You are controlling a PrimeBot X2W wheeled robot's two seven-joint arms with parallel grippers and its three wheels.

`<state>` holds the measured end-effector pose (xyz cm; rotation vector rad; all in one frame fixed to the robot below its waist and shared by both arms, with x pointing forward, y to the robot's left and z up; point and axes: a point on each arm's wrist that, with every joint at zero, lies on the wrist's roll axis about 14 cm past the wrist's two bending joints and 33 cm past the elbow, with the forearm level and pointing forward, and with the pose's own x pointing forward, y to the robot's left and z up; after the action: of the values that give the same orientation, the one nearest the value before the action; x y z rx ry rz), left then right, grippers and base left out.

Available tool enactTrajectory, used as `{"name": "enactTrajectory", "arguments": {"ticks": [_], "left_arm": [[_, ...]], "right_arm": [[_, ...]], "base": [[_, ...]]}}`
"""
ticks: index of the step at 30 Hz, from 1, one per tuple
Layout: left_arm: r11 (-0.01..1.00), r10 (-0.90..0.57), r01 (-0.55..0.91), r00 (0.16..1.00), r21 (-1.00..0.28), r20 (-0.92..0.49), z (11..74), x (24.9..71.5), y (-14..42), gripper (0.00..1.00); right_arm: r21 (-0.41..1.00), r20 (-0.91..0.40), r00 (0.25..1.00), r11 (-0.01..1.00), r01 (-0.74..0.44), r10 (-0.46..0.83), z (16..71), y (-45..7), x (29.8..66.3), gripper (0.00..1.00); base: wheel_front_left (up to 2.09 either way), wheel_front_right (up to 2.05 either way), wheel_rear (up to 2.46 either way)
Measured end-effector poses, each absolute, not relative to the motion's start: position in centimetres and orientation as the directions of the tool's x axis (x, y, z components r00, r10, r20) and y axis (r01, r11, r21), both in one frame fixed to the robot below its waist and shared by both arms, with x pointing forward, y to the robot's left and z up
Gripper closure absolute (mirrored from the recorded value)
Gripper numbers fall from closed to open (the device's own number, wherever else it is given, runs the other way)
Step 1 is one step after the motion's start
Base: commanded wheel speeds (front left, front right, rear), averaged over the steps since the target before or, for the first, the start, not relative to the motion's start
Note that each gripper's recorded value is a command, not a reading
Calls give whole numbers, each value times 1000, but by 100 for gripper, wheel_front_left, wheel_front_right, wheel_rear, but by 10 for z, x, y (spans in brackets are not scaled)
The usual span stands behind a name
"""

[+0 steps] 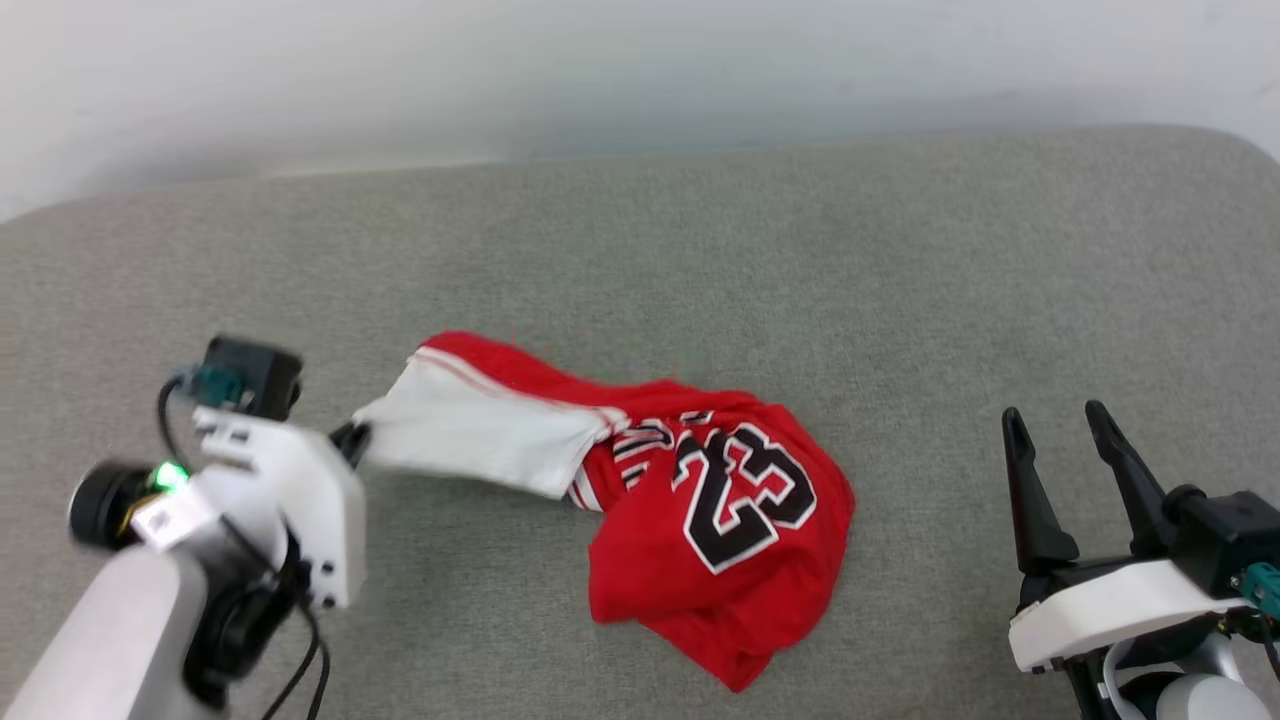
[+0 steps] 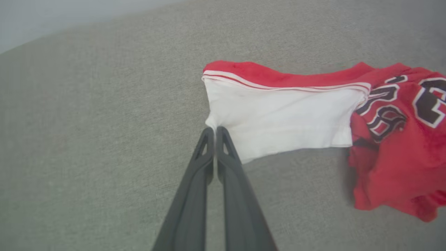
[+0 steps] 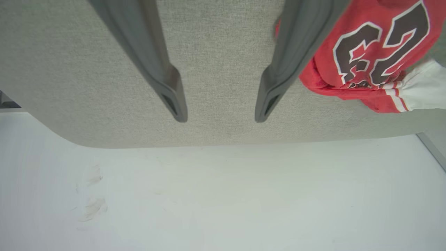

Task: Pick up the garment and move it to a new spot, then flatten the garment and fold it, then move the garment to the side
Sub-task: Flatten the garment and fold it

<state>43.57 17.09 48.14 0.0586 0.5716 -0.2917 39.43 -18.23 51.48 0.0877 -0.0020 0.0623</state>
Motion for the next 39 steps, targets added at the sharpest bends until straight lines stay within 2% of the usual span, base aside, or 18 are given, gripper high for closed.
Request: {"name": "enactTrajectory", "arguments": {"ticks": [6, 13, 17, 18, 19, 20, 23, 25, 30, 34, 37, 38, 39], "left_arm": [[990, -139, 96, 779, -103, -611, 457, 376, 207, 100], [973, -76, -122, 632, -195, -772, 396, 298, 228, 100], [963, -98, -150, 586, -226, -804, 374, 277, 223, 100], [961, -110, -145, 583, -236, -805, 372, 275, 219, 87], [960, -120, -137, 586, -245, -801, 370, 274, 216, 51], [960, -125, -128, 602, -249, -789, 371, 277, 214, 0], [968, -125, -81, 664, -238, -737, 381, 291, 210, 0], [975, -99, -62, 737, -212, -669, 396, 309, 215, 0], [986, -75, -14, 859, -169, -506, 434, 336, 211, 0], [988, -73, 25, 947, -155, -312, 477, 358, 200, 0], [987, -88, 59, 978, -152, -189, 500, 367, 187, 0], [986, -94, 83, 993, -143, -69, 523, 372, 178, 0], [986, -98, 93, 995, -137, -34, 530, 374, 175, 0]], "right_arm": [[88, 15, 997, 993, -78, 77, 521, -177, 389, 0], [83, 22, 997, 993, -81, 79, 527, -177, 381, 0], [75, 28, 997, 994, -76, 74, 531, -179, 376, 0], [75, 31, 997, 994, -74, 72, 532, -179, 374, 0], [74, 34, 997, 995, -71, 69, 533, -181, 372, 0], [74, 35, 997, 995, -67, 65, 534, -182, 371, 0], [73, 37, 998, 995, -63, 60, 536, -184, 368, 0], [72, 39, 998, 996, -58, 56, 537, -185, 367, 0], [71, 41, 998, 996, -47, 44, 540, -189, 362, 0], [76, 33, 999, 997, -32, 30, 539, -195, 359, 0], [82, 23, 1000, 996, -16, 14, 537, -200, 358, 0], [83, 0, 1000, 997, 5, -5, 531, -207, 357, 0], [84, -13, 1000, 996, 12, -11, 528, -209, 357, 0]], "base": [[0, 0, 0], [0, 0, 0], [0, 0, 0], [0, 0, 0], [0, 0, 0], [0, 0, 0], [0, 0, 0], [0, 0, 0], [0, 0, 0], [0, 0, 0], [0, 0, 0], [0, 0, 0], [0, 0, 0]]}}
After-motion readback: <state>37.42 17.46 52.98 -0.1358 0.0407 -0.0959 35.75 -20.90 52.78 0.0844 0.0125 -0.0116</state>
